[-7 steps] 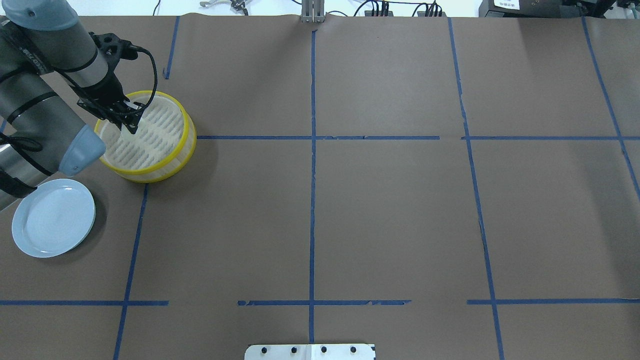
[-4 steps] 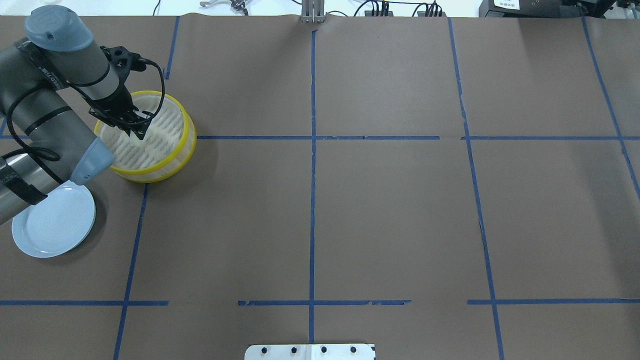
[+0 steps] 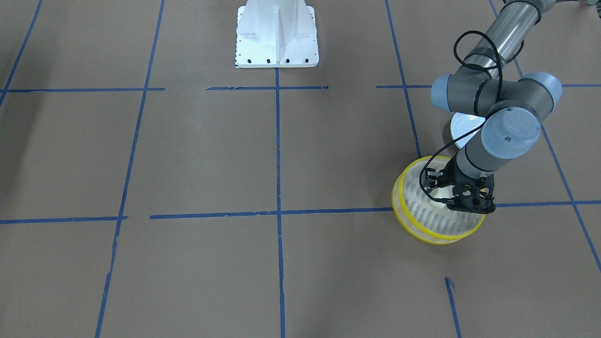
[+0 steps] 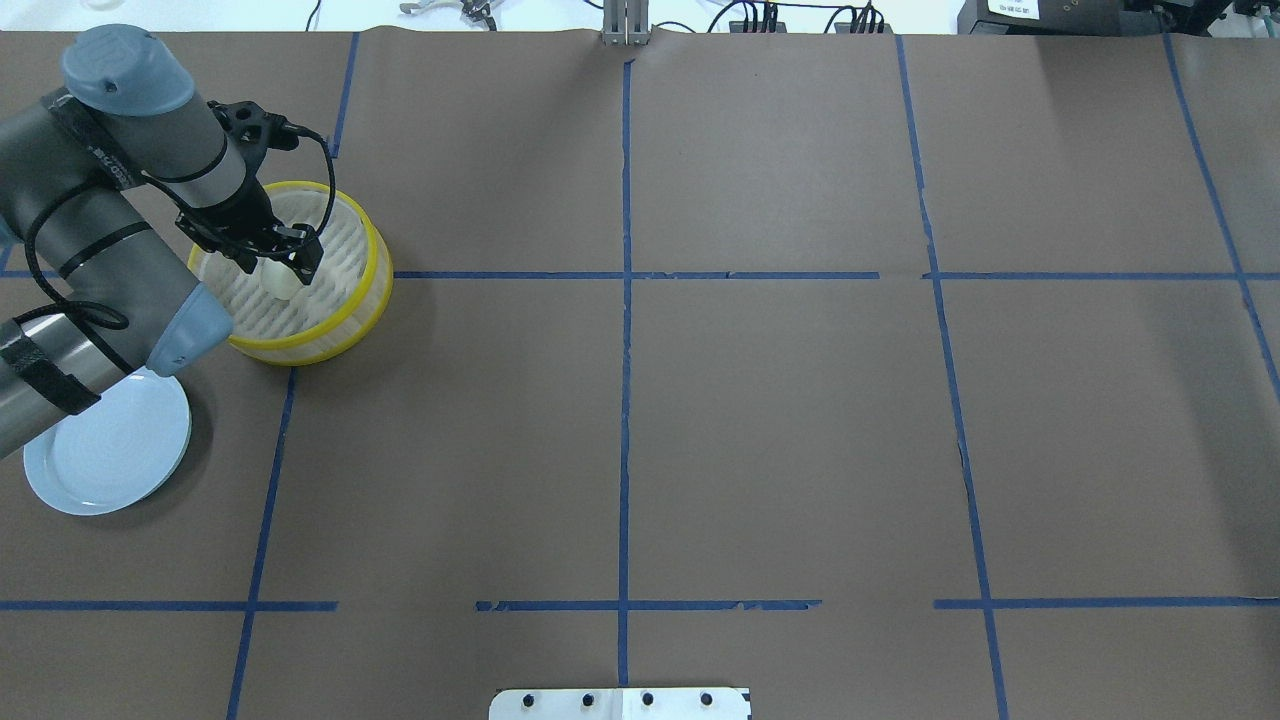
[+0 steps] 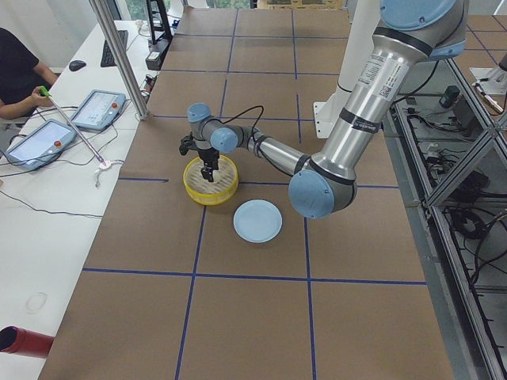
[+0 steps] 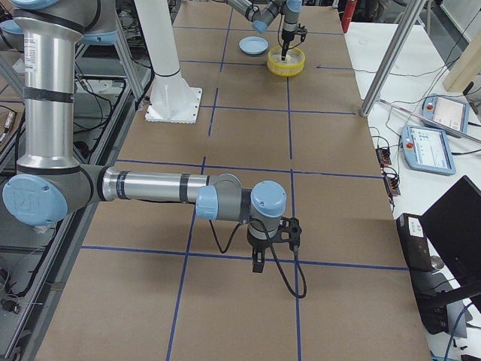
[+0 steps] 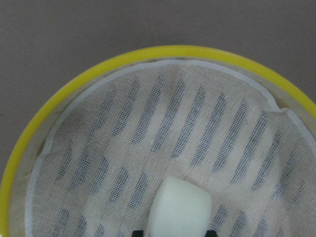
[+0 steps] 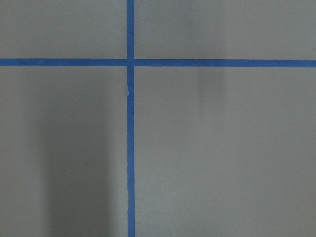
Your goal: Place bun in steamer
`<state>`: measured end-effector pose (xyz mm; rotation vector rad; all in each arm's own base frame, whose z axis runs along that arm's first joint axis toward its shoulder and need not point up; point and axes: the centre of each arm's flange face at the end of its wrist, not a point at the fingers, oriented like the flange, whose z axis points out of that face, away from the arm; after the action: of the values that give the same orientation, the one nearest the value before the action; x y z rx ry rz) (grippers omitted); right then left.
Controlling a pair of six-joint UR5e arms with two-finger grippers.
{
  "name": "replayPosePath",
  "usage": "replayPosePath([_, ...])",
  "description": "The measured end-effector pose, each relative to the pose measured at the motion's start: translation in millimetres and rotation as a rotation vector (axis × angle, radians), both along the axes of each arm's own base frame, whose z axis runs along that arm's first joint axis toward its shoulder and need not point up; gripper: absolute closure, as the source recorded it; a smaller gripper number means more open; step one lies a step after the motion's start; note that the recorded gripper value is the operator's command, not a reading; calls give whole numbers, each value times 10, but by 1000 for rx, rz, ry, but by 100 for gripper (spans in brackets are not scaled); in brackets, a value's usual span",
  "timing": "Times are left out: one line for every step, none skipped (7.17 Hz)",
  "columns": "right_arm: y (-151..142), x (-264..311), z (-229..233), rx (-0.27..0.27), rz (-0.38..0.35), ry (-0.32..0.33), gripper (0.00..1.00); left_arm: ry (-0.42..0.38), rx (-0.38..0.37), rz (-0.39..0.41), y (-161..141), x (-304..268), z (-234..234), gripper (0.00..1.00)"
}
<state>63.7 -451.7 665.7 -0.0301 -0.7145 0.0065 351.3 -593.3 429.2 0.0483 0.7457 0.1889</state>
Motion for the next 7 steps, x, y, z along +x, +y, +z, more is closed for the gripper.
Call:
replayPosePath([0, -1, 0, 0, 0, 0, 0, 10, 19, -3, 31, -59, -81, 0])
replayPosePath([0, -2, 0, 0, 0, 0, 0, 28, 49, -14, 110, -214, -196, 0])
replayPosePath([0, -3, 0, 0, -1, 0, 0, 51, 84, -32, 225, -455, -330, 0])
replayPosePath([0, -5, 0, 0, -1, 0, 0, 68, 119, -68, 290, -813, -449, 0])
replayPosePath([-1, -5, 0, 0, -1, 0, 0, 64, 151, -105, 278, -1282, -493, 0])
replayPosePath([-1, -6, 0, 0, -1, 0, 0, 32, 185, -109, 238, -1783, -451, 0])
replayPosePath([-1, -5, 0, 0, -1, 0, 0, -12, 208, -89, 237, -2259, -301, 0])
